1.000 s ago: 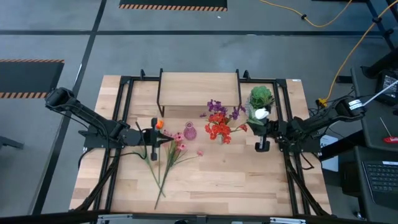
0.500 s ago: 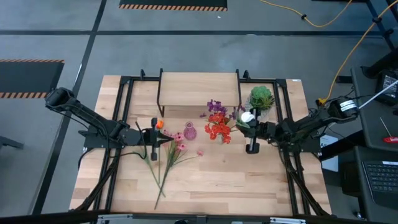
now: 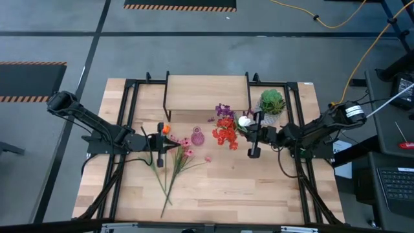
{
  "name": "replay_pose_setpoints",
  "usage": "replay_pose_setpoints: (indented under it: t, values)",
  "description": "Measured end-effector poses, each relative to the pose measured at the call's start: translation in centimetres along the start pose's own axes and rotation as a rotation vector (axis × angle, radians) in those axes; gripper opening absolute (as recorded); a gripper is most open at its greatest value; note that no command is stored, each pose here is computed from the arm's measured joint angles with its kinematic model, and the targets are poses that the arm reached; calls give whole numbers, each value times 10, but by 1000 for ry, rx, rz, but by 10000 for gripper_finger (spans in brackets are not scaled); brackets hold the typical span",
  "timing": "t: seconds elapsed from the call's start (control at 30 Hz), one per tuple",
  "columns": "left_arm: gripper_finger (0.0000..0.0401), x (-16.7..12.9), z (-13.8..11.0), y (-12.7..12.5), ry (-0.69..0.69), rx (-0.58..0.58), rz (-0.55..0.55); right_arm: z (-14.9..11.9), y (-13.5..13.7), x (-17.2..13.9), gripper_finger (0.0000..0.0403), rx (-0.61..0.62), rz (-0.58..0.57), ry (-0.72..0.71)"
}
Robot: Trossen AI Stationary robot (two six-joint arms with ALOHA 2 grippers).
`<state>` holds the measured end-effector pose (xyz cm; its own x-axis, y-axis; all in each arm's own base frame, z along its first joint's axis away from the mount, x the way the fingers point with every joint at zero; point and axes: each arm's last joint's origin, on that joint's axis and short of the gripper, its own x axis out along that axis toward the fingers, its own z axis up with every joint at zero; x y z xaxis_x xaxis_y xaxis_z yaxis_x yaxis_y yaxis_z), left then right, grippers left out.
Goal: Pick and place flowers into a vace then onto a shelf
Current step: Put the white flower into the transparent vase
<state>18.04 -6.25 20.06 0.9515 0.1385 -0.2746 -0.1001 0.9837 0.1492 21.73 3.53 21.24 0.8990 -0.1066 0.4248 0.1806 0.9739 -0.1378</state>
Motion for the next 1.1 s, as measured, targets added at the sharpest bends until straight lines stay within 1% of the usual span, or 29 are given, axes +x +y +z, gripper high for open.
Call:
replay_pose_setpoints:
  t: [0.2, 0.4, 0.67, 1.1]
  values:
    - [4, 0, 0, 0, 2, 1, -1, -4, 1, 0, 0, -11, 5, 16]
    - [4, 0, 0, 0, 2, 1, -1, -9, 2, -8, 0, -19, 19, 46]
    - [4, 0, 0, 0, 2, 1, -1, -10, 4, -10, 0, -50, 33, 53]
    - [4, 0, 0, 0, 2, 1, -1, -18, 6, -11, 0, -67, 58, 131]
